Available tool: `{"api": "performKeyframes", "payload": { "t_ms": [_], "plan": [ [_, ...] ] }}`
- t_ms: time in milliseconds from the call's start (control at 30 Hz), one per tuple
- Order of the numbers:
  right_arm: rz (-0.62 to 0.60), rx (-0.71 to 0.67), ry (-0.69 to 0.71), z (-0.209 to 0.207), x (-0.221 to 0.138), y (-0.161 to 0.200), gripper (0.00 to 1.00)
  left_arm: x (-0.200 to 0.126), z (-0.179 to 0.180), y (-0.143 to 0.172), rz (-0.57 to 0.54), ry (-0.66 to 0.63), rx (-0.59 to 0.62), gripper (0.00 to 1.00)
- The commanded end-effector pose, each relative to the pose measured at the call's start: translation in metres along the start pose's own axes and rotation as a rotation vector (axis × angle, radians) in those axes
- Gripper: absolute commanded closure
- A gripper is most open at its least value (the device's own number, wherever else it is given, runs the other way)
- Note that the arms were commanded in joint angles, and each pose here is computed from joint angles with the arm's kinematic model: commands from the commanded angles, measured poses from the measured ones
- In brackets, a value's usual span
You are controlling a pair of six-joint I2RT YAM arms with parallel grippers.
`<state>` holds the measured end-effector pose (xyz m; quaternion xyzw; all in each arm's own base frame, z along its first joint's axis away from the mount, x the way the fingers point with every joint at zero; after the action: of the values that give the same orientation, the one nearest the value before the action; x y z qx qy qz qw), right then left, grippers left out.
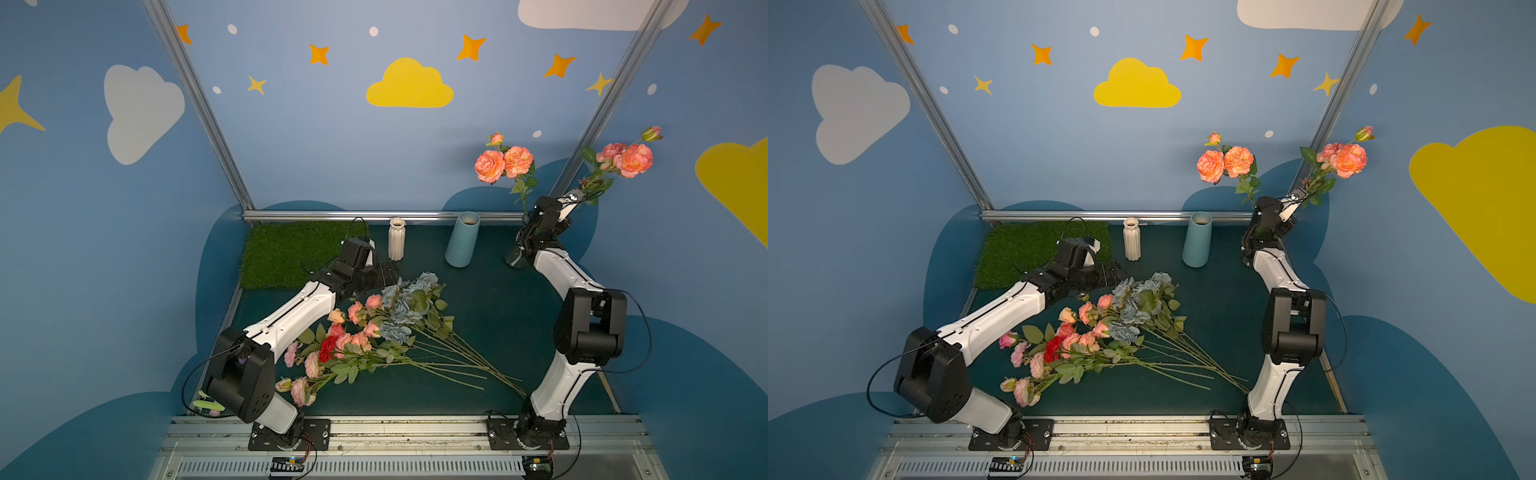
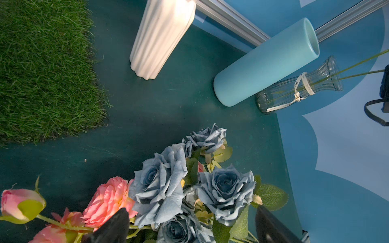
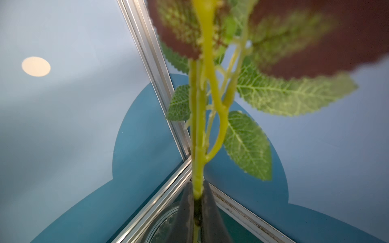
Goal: Place the pink flowers into the vase
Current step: Place the flower in the vase, then pick up the flower at the center of the board.
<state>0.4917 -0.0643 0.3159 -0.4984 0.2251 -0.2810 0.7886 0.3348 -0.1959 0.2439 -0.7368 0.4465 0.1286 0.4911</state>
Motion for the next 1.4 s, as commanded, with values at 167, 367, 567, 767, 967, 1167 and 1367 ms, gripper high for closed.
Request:
{"api": "performKeyframes", "payload": {
  "t_ms": [167,367,567,767,967,1167,1367],
  "plan": [
    [0.121,-0.048,-0.011,0.000,-0.008,0.000,0.61,-0.014,-0.002,-0.002,-0.026,-0.021,-0.003,0.03],
    [0.200,-0.075,-0.016,-0.007,-0.029,-0.003,0.53,-0.032,-0.003,-0.002,-0.050,-0.142,0.012,0.02],
    [0.284,-0.135,-0.018,-0.006,-0.061,-0.002,0.50,-0.065,-0.010,0.008,-0.092,-0.459,0.094,0.05],
    [0.390,-0.166,0.058,-0.027,-0.096,0.003,0.51,-0.098,0.005,0.045,-0.135,-0.540,-0.059,0.07],
    [0.584,-0.191,-0.056,-0.037,-0.141,0.035,0.52,-0.118,0.019,0.088,-0.133,-0.532,-0.201,0.11],
    [0.746,-0.248,-0.140,-0.041,-0.194,0.062,0.52,-0.119,0.019,0.119,-0.094,-0.536,-0.277,0.15],
    [0.868,-0.338,-0.272,-0.041,-0.246,0.062,0.57,-0.108,0.020,0.147,-0.043,-0.486,-0.409,0.35]
  ]
}}
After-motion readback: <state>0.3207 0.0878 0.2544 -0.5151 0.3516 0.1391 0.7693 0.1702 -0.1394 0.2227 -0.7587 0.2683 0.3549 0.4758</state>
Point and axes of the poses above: each gripper's point midway between its finger pads, its own x axis out along the fingers, its own z axis along the line the jaws close on, y = z × x, the point moved 8 cm from there along -x, back along the fingers, and after that the axes turned 9 degrees about x, right-handed, at the moved point
